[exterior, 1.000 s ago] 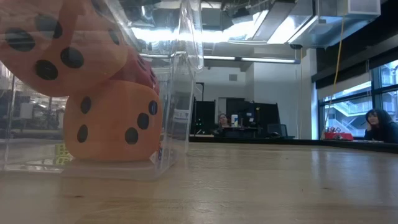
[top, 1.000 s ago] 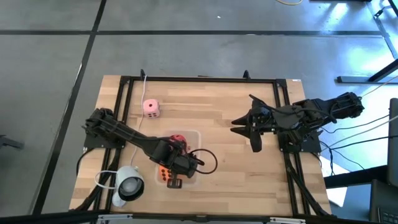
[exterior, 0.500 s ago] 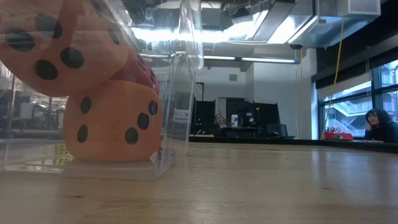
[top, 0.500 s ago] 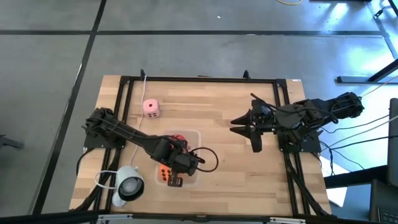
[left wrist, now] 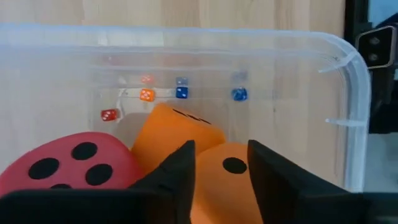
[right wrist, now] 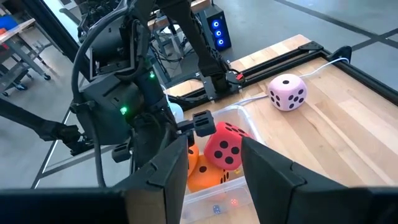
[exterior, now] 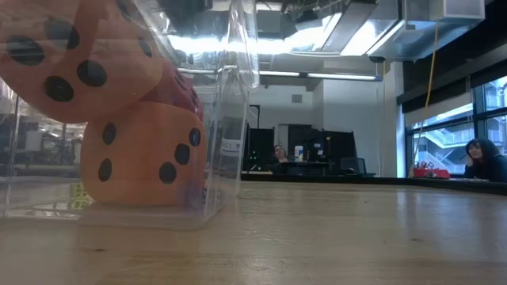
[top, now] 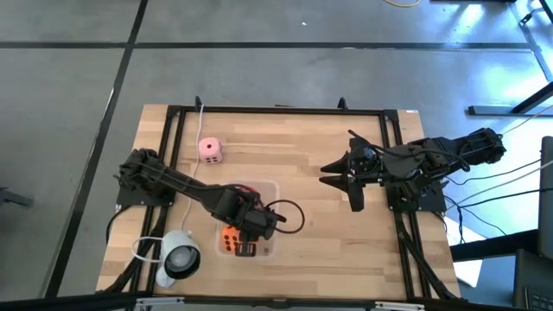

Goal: Pick & Place Dice
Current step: Put the large pink die on the bin

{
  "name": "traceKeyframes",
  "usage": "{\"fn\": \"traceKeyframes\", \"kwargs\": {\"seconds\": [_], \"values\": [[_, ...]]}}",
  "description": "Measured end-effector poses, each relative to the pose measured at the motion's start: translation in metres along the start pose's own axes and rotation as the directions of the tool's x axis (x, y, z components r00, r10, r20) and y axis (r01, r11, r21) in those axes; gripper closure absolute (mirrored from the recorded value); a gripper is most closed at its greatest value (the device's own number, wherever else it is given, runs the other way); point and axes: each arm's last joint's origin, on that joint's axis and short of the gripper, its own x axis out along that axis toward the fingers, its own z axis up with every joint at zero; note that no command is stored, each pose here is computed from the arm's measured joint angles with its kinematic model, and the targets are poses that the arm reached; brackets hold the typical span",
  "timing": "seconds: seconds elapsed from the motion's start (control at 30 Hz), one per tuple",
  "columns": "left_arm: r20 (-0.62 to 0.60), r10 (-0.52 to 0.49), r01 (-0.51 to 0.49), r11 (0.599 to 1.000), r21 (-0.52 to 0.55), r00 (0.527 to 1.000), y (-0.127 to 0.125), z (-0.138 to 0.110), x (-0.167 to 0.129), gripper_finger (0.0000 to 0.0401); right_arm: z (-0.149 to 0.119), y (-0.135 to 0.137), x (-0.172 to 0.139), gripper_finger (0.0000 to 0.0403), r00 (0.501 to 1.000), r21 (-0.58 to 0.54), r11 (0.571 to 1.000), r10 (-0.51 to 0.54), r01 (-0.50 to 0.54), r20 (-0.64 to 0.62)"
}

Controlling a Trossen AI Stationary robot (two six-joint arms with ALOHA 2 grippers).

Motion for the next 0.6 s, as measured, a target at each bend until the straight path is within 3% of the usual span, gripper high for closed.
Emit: {"fn": "traceKeyframes", "kwargs": {"seconds": [0.33, 0.6], "values": [[-0.03, 0.04, -0.042, 0.996, -0.078, 0.999, 0.019, -0.005, -0.016, 0.0209, 0.0, 0.0, 0.0, 0.0254, 1.0, -0.004, 1.0, 0.001, -0.001, -0.001], [0.105, 0.137, -0.113, 0.972, -0.207, 0.985, 0.044, -0.017, -0.069, 0.0207, 0.0, 0.0, 0.0, 0.0254, 1.0, -0.008, 1.0, 0.002, -0.002, -0.001]]}}
